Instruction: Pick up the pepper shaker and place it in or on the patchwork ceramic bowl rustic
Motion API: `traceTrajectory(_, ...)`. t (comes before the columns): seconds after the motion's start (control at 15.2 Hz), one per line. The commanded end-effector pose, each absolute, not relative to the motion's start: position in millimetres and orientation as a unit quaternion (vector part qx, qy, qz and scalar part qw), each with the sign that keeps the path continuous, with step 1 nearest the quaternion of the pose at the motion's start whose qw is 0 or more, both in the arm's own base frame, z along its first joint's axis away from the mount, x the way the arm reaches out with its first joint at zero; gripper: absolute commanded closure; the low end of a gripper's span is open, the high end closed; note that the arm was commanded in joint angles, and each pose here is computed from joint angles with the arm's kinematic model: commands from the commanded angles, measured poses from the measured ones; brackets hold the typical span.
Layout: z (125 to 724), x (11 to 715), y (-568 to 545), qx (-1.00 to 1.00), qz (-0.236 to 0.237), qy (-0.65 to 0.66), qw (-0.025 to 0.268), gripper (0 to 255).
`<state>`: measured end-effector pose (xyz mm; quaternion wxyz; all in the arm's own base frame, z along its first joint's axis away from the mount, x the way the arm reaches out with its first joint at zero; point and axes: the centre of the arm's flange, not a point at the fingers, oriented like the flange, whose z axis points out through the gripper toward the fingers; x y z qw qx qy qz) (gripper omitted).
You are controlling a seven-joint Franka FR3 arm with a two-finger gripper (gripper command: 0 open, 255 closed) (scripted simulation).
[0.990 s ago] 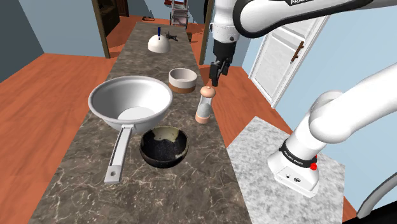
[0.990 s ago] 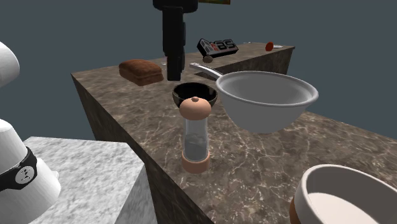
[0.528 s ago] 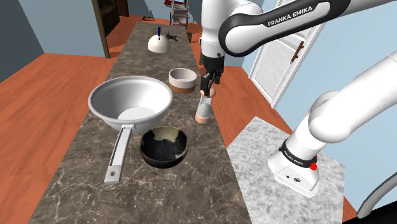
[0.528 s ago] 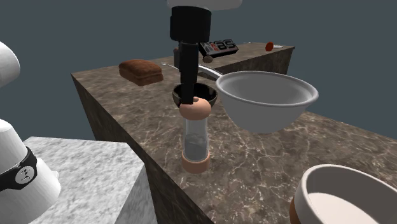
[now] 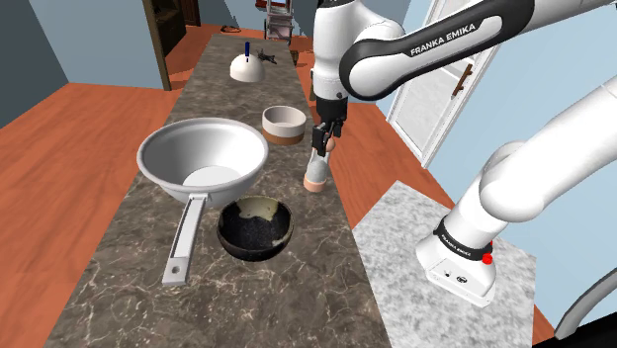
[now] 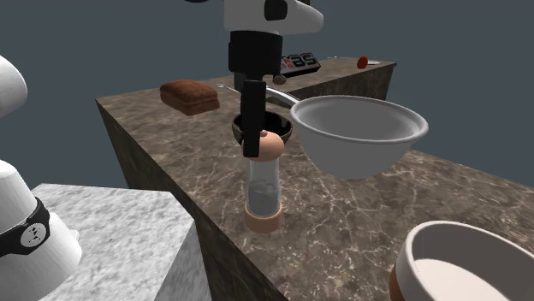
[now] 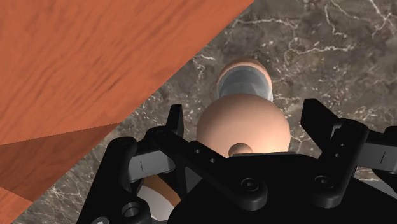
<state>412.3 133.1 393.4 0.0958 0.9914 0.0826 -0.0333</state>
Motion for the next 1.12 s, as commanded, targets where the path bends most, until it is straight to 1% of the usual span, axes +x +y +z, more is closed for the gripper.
traceTrajectory(0.0,393.1,412.3,133.1,0.991,-0.033,0.083,0.096,0)
traceTrajectory(0.13,393.2,412.3,133.1,0.991,-0.033,0.083,0.096,0)
traceTrajectory(0.2,393.2,412.3,133.1,0.991,-0.033,0.083,0.096,255)
traceTrajectory(0.79,393.1,412.3,133.1,0.991,-0.033,0.083,0.096,255)
traceTrajectory(1.06,414.3,412.3,133.1,0.991,-0.033,0.083,0.096,255)
